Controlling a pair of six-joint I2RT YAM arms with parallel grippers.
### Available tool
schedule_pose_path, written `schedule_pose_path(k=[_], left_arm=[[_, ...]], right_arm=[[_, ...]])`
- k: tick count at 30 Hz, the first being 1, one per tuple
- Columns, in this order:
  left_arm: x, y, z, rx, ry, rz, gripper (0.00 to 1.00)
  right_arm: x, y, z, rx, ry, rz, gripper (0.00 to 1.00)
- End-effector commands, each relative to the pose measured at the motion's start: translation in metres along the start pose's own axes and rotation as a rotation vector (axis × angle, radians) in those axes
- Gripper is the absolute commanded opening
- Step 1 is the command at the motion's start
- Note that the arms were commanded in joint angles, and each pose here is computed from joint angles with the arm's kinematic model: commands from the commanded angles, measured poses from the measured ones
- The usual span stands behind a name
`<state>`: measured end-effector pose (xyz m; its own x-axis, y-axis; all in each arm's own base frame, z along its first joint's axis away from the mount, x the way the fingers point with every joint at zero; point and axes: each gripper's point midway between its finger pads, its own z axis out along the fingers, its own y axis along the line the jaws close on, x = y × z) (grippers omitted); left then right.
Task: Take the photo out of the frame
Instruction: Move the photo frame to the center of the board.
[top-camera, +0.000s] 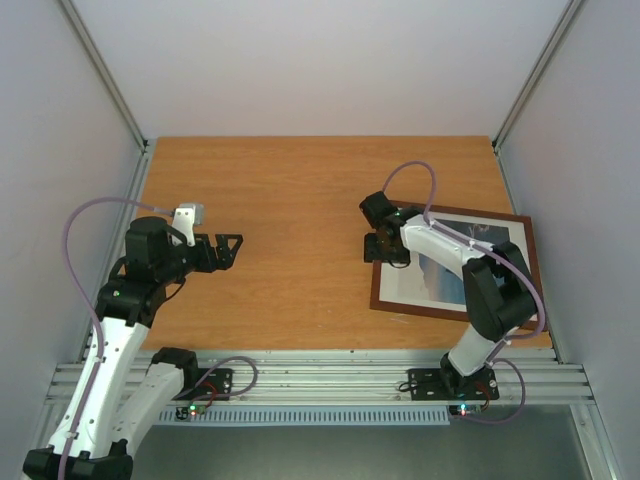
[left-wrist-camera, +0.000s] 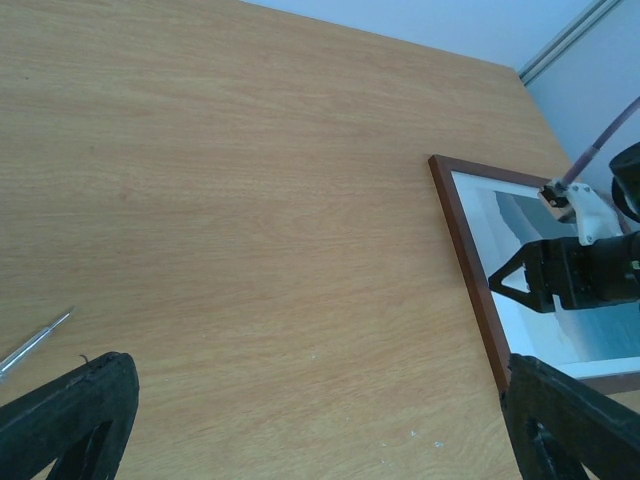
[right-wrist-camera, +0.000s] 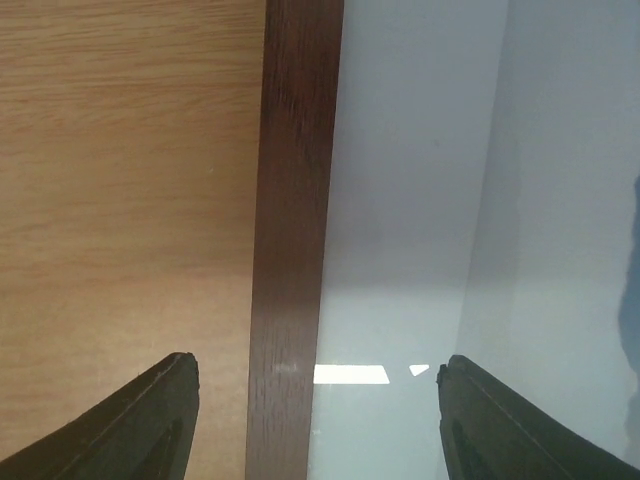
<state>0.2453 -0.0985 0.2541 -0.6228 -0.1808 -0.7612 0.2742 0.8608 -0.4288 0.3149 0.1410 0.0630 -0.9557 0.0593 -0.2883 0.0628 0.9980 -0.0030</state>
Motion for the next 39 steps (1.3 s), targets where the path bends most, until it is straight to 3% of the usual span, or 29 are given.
schedule_pose_path(k=[1,14,22,25,27,34,39], left_arm=[[-0.011,-0.008,-0.005,0.027,-0.026,0.012,0.99],[-0.01,-0.007,-0.004,0.022,-0.02,0.014,0.99],[-0.009,-0.006,-0.002,0.02,-0.014,0.006,0.99],[-0.008,-0.003,0.001,0.013,-0.002,-0.017,0.99],[-0.004,-0.001,0.005,0.012,0.025,-0.049,0.99],[0.019,0.008,0.025,0.019,0.095,-0.221,0.99],[0.04,0.016,0.03,0.02,0.081,-0.347,0.99]], right_arm=[[-0.019,0.008,0.006,0.013,-0.05,0.066,0.64],[-0.02,0.008,0.036,0.061,-0.03,0.109,0.44],[-0.018,0.017,0.041,0.078,-0.022,0.079,0.24],[-0.019,0.026,0.038,0.067,-0.031,0.068,0.11],[-0.021,0.036,0.036,0.052,-0.036,0.06,0.07],[-0.035,0.088,0.03,-0.005,-0.062,0.001,0.04],[-0.038,0.147,0.024,-0.078,-0.089,-0.146,0.01]])
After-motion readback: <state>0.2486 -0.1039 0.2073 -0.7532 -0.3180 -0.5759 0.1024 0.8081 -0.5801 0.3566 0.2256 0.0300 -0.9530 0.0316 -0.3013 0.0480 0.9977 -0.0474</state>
